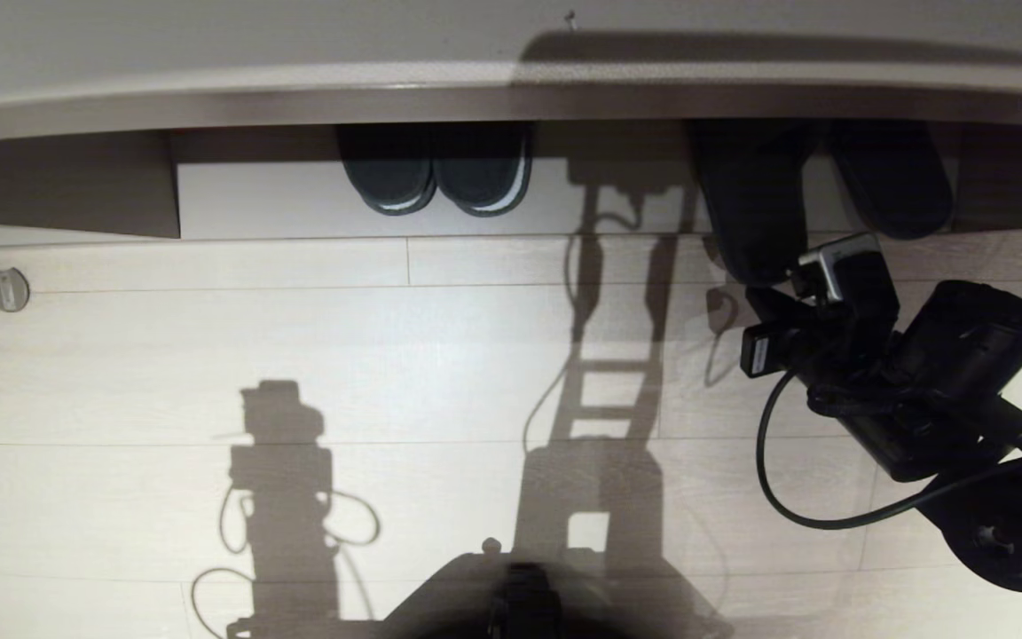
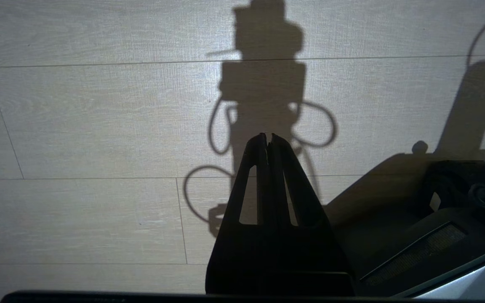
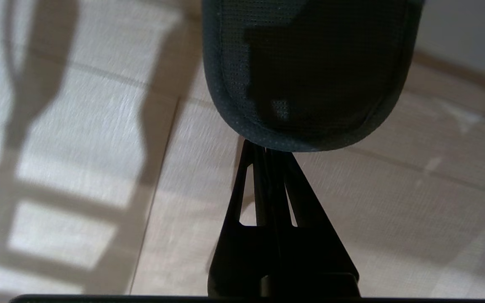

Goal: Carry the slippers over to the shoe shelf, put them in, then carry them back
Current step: Pick up the slippers in the shoe cabinet

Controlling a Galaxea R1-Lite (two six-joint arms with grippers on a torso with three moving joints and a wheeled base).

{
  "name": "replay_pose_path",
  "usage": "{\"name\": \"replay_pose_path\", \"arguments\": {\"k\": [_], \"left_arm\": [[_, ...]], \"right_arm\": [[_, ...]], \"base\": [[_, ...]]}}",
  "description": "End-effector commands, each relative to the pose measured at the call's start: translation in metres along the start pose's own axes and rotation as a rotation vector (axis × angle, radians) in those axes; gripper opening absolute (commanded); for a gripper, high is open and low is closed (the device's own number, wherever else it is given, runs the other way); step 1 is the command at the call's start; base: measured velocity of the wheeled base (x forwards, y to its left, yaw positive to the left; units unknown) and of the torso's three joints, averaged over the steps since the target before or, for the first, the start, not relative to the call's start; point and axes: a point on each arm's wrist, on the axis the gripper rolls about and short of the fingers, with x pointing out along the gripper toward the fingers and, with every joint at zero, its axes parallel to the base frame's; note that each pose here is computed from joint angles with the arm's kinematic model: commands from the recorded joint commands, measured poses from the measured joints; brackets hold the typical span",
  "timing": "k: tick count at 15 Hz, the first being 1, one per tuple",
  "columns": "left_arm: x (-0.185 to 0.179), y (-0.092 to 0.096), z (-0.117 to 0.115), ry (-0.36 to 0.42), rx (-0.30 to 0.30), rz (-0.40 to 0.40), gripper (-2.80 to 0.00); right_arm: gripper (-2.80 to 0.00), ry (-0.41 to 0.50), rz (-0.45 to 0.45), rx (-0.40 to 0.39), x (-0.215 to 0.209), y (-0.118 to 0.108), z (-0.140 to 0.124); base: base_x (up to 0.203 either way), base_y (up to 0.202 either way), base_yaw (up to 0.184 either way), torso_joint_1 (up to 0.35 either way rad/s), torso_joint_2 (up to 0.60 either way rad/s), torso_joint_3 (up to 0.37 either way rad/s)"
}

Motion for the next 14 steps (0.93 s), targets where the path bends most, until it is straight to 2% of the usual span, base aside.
{"name": "replay_pose_path", "arguments": {"k": [1, 8, 14], "left_arm": [[0.0, 0.0, 0.0, 0.001, 0.0, 0.0, -2.8], [0.0, 0.0, 0.0, 0.001, 0.0, 0.0, -2.8], [0.0, 0.0, 0.0, 0.001, 0.0, 0.0, -2.8]], "right_arm": [[-2.8, -0.013, -0.009, 0.0, 0.002, -0.002, 0.002], [-2.8, -0.023, -0.038, 0.0, 0.012, -0.011, 0.013], [-2.8, 0.0, -0.026, -0.003, -0.017, -0.015, 0.013]], "base": [[0.0, 0.0, 0.0, 0.0, 0.0, 0.0], [0.0, 0.0, 0.0, 0.0, 0.0, 0.0], [0.0, 0.0, 0.0, 0.0, 0.0, 0.0]]}}
